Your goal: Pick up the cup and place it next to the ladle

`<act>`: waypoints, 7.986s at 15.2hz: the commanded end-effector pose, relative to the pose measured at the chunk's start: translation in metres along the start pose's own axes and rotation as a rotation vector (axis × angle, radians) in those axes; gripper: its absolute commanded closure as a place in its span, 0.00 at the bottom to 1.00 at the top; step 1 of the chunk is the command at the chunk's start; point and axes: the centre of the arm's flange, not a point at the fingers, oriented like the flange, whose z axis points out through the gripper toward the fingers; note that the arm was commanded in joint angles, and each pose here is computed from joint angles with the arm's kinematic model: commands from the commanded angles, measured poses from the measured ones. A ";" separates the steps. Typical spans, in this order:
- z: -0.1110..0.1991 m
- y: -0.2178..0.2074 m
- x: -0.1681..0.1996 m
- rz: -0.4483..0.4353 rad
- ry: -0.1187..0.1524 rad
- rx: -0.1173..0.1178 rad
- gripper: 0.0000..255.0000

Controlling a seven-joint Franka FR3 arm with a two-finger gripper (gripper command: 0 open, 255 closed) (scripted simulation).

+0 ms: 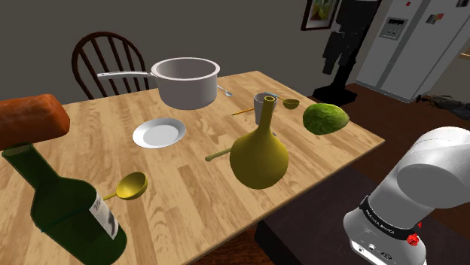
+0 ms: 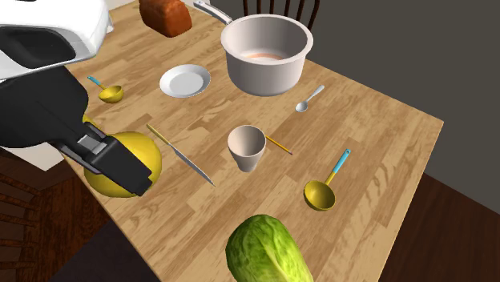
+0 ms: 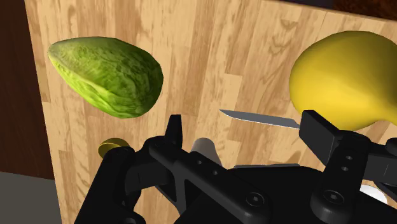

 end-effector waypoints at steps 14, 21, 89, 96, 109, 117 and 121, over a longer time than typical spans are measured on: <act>0.108 -0.023 0.134 0.004 -0.009 -0.062 0.00; 0.167 -0.033 0.206 0.006 -0.013 -0.096 0.00; 0.043 -0.020 0.253 0.007 -0.016 -0.116 1.00; 0.033 -0.096 0.233 0.007 -0.016 -0.116 1.00; 0.021 -0.262 0.190 0.007 -0.016 -0.116 1.00; 0.013 -0.364 0.164 0.007 -0.016 -0.116 1.00; 0.009 -0.415 0.150 0.007 -0.016 -0.116 1.00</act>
